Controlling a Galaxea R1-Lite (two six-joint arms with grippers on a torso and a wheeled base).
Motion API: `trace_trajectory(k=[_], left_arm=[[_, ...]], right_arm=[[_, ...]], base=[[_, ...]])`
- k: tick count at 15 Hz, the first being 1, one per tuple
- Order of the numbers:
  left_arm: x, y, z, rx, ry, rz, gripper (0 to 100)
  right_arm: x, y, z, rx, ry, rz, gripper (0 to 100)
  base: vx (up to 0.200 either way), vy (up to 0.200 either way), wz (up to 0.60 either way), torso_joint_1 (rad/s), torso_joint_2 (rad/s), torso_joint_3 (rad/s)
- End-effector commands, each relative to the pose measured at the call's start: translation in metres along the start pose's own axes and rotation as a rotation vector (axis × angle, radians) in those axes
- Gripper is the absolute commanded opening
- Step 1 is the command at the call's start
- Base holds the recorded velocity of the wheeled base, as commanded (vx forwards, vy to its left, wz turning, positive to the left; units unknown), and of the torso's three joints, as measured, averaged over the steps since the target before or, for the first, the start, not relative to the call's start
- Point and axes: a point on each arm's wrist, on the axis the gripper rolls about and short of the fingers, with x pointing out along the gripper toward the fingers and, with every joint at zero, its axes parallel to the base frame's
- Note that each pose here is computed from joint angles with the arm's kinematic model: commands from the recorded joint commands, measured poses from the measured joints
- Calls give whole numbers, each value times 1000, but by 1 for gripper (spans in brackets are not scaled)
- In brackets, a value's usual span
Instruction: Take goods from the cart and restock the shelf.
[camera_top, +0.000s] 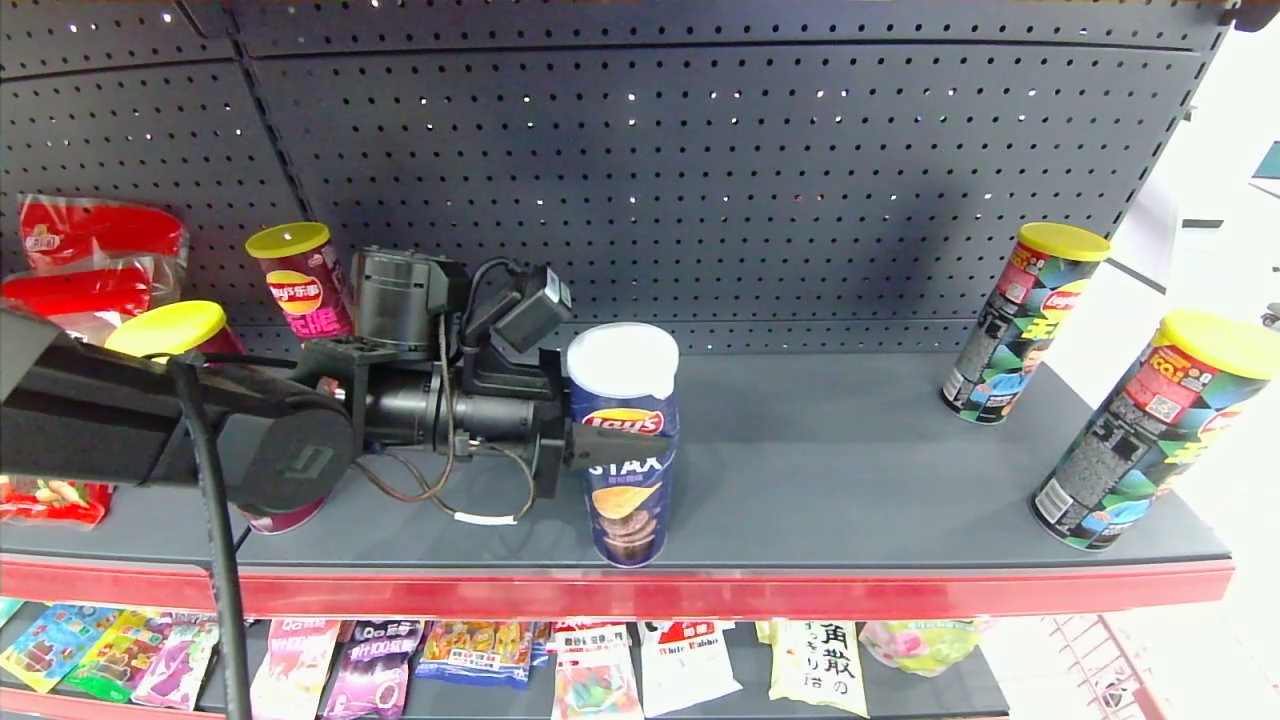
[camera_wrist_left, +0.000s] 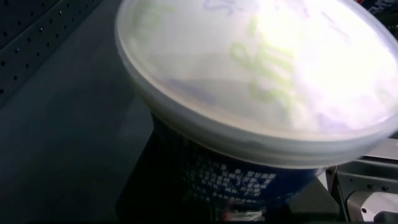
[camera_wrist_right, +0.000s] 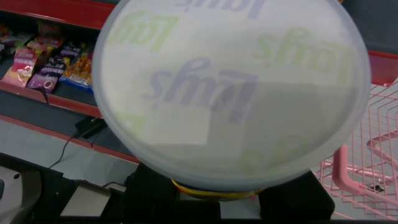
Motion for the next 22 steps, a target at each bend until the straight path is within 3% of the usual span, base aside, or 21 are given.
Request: trace_trajectory(k=[1,4,5,8,11,17,21,22], left_arm=[[1,0,-2,-7,5,1,0],[0,0,-2,-3,6,3,0],[0,0,-2,-2,6,4,100],[-3,-2,-1,-5,4,4,100],[-18,-9,-10,-29,17,26,100],[-80,-26,-13,-40,-2,176,100],[-108,-45,-14,-38,0,281,100],[-115,-60,-16,-31,15,357,100]], right_arm=[[0,0,0,0,1,1,0],[0,0,0,0,3,1,0],[0,0,0,0,1,1,0],[0,0,0,0,1,2,0],[0,0,0,0,1,1,0],[0,0,0,-2,1,4,0],[0,0,0,0,0,4,0],[0,0,0,0,0,4,0]], base=[[0,0,0,0,0,0],[0,0,0,0,0,0],[0,0,0,0,0,0],[0,0,0,0,0,0],[0,0,0,0,0,0],[0,0,0,0,0,0],[0,0,0,0,0,0],[0,0,0,0,0,0]])
